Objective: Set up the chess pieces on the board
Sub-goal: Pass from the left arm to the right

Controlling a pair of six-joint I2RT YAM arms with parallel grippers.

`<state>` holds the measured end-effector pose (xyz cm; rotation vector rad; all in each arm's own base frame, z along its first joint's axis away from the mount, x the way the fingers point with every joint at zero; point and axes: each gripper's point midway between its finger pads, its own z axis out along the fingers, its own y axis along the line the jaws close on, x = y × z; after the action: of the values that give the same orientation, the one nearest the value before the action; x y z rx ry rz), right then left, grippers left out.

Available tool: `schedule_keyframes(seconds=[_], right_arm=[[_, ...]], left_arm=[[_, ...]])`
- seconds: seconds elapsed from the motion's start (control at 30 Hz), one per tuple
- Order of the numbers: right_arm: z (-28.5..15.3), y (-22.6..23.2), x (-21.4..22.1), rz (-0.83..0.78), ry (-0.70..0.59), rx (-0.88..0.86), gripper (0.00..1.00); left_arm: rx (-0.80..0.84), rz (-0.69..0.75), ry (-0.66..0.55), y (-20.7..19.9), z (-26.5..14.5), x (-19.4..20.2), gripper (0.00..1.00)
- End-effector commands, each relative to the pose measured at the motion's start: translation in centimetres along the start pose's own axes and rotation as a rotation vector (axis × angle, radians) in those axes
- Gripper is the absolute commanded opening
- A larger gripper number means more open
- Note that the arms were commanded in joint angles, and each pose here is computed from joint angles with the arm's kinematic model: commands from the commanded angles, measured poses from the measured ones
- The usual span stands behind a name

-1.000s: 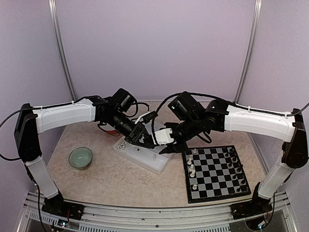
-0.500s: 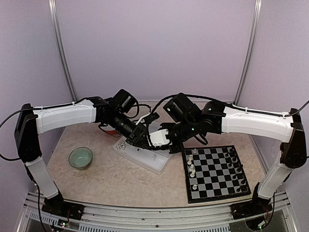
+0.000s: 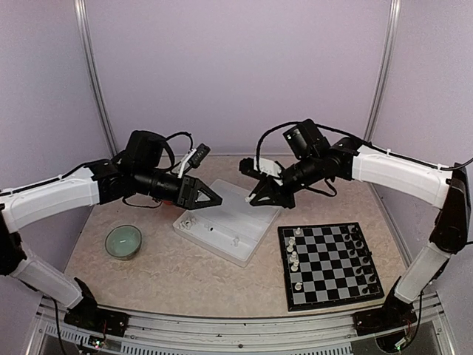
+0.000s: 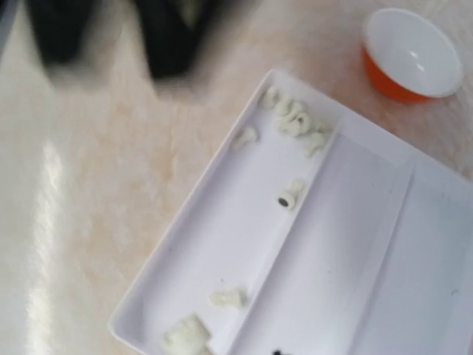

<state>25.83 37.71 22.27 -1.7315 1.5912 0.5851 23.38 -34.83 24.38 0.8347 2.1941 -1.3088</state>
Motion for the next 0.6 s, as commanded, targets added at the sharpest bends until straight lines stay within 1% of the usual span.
schedule_keyframes(seconds=[0.0, 0.03, 0.07, 0.13, 0.23, 0.33, 0.5, 0.57], right_arm=[[-3.4, 0.8, -1.7, 0.308, -0.243, -0.237, 0.06], [-3.8, 0.9, -1.5, 0.355, -0.27, -0.277, 0.07], [-4.2, 0.7, -1.3, 0.393, -0.301, -0.305, 0.07], [-5.3, 0.8, -1.5, 0.446, -0.365, -0.374, 0.07], [-6.3, 0.9, -1.6, 0.473, -0.408, -0.414, 0.08], [-6.8, 1.0, -2.0, 0.474, -0.428, -0.431, 0.08], [-7.2, 1.2, -2.3, 0.48, -0.443, -0.449, 0.09], [-7.2, 1.3, -2.4, 0.482, -0.445, -0.453, 0.09]], left_arm=[[-0.176, 0.232, -0.449, -2.5, -4.2, -6.7, 0.35], [-0.212, 0.287, -0.505, -3.4, -5.0, -7.1, 0.36], [-0.253, 0.337, -0.535, -3.7, -5.3, -7.3, 0.37], [-0.28, 0.384, -0.562, -4.7, -5.3, -7.6, 0.37], [-0.265, 0.405, -0.548, -5.3, -3.7, -7.8, 0.39], [-0.227, 0.432, -0.512, -6.4, -1.1, -7.7, 0.39], [-0.202, 0.495, -0.427, -7.3, 2.7, -7.3, 0.38], [-0.187, 0.513, -0.414, -7.6, 3.4, -7.2, 0.38]])
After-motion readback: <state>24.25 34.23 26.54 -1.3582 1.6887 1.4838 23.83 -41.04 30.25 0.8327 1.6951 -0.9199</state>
